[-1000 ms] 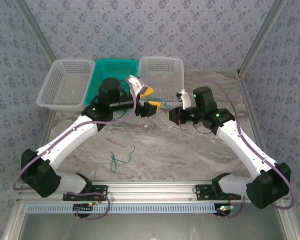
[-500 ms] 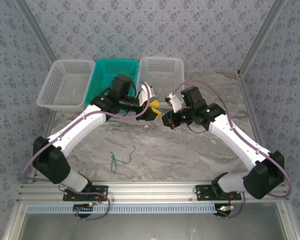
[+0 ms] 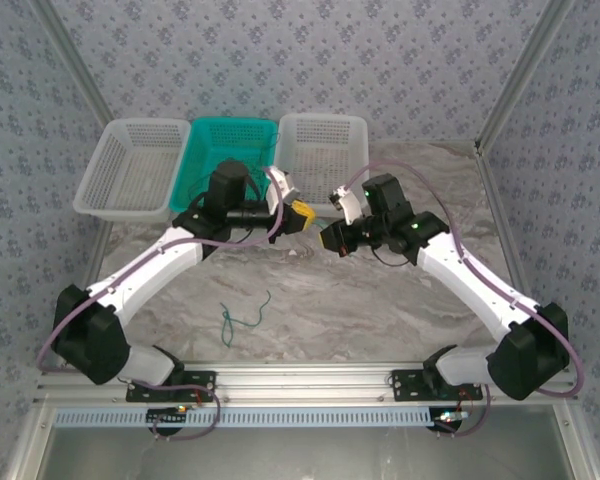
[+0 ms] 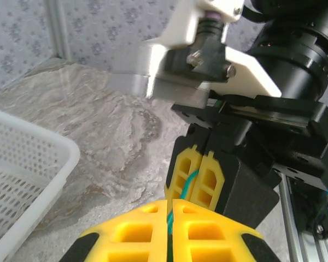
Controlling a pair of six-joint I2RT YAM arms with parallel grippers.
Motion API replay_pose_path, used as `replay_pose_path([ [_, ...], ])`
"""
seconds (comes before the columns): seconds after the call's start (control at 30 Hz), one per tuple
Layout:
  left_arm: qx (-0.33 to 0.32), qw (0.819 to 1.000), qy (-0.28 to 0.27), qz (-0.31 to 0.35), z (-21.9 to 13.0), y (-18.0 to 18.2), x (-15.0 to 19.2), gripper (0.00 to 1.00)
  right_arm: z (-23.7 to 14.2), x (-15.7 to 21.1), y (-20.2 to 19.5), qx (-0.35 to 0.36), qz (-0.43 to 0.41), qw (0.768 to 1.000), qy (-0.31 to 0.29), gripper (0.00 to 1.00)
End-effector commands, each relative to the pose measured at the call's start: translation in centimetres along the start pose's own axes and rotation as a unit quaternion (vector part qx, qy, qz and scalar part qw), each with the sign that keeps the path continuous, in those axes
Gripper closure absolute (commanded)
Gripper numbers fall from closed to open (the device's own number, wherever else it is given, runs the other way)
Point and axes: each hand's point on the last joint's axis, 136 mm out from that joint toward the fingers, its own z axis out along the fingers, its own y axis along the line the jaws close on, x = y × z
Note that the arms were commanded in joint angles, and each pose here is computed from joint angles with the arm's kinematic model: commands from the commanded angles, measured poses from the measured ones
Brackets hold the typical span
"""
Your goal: Untangle the cables
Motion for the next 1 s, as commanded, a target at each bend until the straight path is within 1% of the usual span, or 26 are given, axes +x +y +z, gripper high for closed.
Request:
replay_pose_path([
  [0.0, -0.052, 0.986, -0.156, 0.027, -5.1, 0.9, -8.5, 1.0, 0.6, 5.9, -7.3, 0.081, 0.135, 0.986, 0.055, 0.88],
  [0.1, -0.08, 0.98, -0.181, 0.007, -6.6, 1.8, -9.2, 1.0, 1.1, 8.2, -9.7, 0.088, 0.19, 0.976, 0.057, 0.87],
  [0.2, -0.1, 0.977, -0.19, -0.005, -7.2, 2.6, -9.4, 1.0, 1.3, 9.1, -10.3, 0.093, 0.202, 0.973, 0.054, 0.89],
  [0.23, -0.109, 0.974, -0.196, -0.012, -7.5, 3.0, -9.4, 1.0, 1.3, 9.2, -10.3, 0.093, 0.202, 0.974, 0.052, 0.89],
  [0.33, -0.115, 0.973, -0.199, -0.029, -7.6, 3.8, -9.2, 1.0, 1.1, 9.2, -10.3, 0.096, 0.2, 0.974, 0.045, 0.99],
  [0.43, -0.11, 0.975, -0.188, -0.039, -6.9, 4.2, -8.6, 1.0, 0.1, 7.8, -9.4, 0.093, 0.178, 0.979, 0.015, 1.0],
  [0.47, -0.112, 0.975, -0.186, -0.043, -6.8, 4.4, -8.4, 1.0, -0.5, 7.0, -9.1, 0.095, 0.167, 0.981, -0.002, 0.97],
  [0.5, -0.118, 0.975, -0.181, -0.046, -6.7, 4.8, -8.1, 1.0, -1.4, 6.0, -8.6, 0.102, 0.155, 0.982, -0.026, 0.91],
  [0.53, -0.125, 0.975, -0.175, -0.048, -6.5, 5.1, -7.8, 1.0, -2.6, 4.9, -8.0, 0.108, 0.141, 0.982, -0.055, 0.88],
  [0.6, -0.137, 0.976, -0.162, -0.054, -6.3, 5.7, -7.1, 1.0, -5.3, 2.2, -6.1, 0.113, 0.096, 0.981, -0.123, 0.84],
  [0.63, -0.14, 0.976, -0.157, -0.054, -6.2, 5.9, -6.9, 1.0, -6.7, 0.8, -4.8, 0.116, 0.065, 0.978, -0.16, 0.79],
  [0.7, -0.14, 0.977, -0.151, -0.055, -5.9, 6.1, -6.5, 1.0, -9.0, -1.3, -2.0, 0.113, 0.003, 0.969, -0.221, 0.66],
  [0.73, -0.137, 0.978, -0.148, -0.053, -5.6, 6.0, -6.3, 1.0, -10.1, -2.4, -0.7, 0.109, -0.022, 0.962, -0.251, 0.52],
  [0.77, -0.136, 0.979, -0.145, -0.05, -5.4, 6.0, -6.2, 1.0, -10.7, -3.1, 0.4, 0.102, -0.041, 0.957, -0.269, 0.45],
  [0.83, -0.129, 0.981, -0.137, -0.045, -4.7, 5.6, -5.8, 1.0, -11.4, -4.8, 2.9, 0.071, -0.08, 0.951, -0.291, 0.35],
  [0.87, -0.128, 0.982, -0.135, -0.044, -4.6, 5.5, -5.8, 1.0, -11.3, -5.3, 3.7, 0.06, -0.094, 0.951, -0.29, 0.32],
  [0.97, -0.117, 0.983, -0.133, -0.038, -4.2, 4.7, -5.9, 1.0, -8.7, -6.3, 4.8, 0.056, -0.143, 0.959, -0.237, 0.27],
])
